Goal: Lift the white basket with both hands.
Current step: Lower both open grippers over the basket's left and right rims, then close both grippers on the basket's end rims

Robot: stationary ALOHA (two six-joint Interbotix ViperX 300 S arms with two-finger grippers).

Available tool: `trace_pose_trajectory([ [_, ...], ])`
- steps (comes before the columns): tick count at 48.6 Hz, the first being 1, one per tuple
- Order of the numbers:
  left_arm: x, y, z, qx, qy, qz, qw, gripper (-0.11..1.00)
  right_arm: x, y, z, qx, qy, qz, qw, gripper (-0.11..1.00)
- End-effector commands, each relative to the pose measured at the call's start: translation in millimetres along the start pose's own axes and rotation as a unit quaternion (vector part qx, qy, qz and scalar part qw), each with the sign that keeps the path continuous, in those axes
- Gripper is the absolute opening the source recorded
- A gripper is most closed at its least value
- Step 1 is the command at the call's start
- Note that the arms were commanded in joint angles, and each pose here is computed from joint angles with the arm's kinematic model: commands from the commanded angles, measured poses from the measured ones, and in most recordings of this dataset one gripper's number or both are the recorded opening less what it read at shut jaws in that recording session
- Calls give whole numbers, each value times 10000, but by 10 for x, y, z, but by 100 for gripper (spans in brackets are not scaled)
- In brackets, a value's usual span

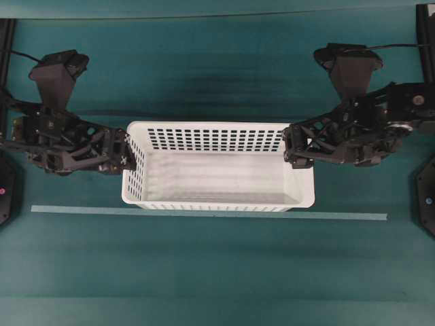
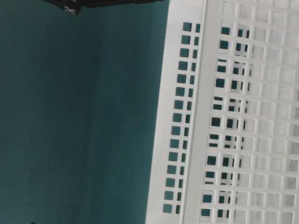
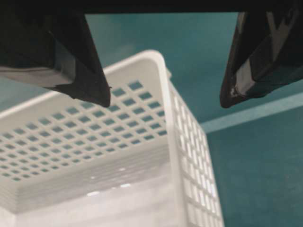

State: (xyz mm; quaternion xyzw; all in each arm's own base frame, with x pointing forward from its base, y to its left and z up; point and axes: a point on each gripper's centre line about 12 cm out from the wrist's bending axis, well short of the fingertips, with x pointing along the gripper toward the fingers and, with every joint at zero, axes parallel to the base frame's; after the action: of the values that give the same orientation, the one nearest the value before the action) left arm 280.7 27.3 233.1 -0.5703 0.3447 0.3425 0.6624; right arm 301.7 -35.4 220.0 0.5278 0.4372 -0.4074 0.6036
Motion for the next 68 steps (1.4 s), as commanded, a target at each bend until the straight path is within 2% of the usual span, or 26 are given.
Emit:
trace_pose_trajectory([
  [1,87,-12,44,-38,-28,92,9999,93,137,17,8,120,46,-194,9997,97],
  [9,315,51,29,-41,29,362,9993,93,342,25,-8,256,61,-277,9993,96],
  [16,553,31,31,-52,26,308,9995,93,515,102,-35,216,38,-102,9997,96],
  [19,639,13,33,-58,17,247,9997,93,567,94,-53,207,61,-160,9996,96],
  [26,803,47,19,-56,48,366,9993,93,680,22,-83,284,98,-349,9989,96],
  [32,847,66,15,-63,55,396,9992,93,790,-85,-98,418,102,-488,9979,96],
  [43,891,48,18,-55,45,335,9994,93,825,-64,-92,490,54,-232,9985,96],
  [55,901,56,16,-62,48,350,9994,93,854,-111,-97,505,61,-293,9983,96],
  [61,901,49,-18,-16,74,345,9994,92,857,-116,-99,602,64,-301,9977,96],
  [65,901,46,-43,2,94,349,9993,89,857,-115,-94,686,59,-294,9972,93],
  [68,900,53,-44,-59,97,379,9992,82,857,-115,-95,746,62,-294,9968,87],
])
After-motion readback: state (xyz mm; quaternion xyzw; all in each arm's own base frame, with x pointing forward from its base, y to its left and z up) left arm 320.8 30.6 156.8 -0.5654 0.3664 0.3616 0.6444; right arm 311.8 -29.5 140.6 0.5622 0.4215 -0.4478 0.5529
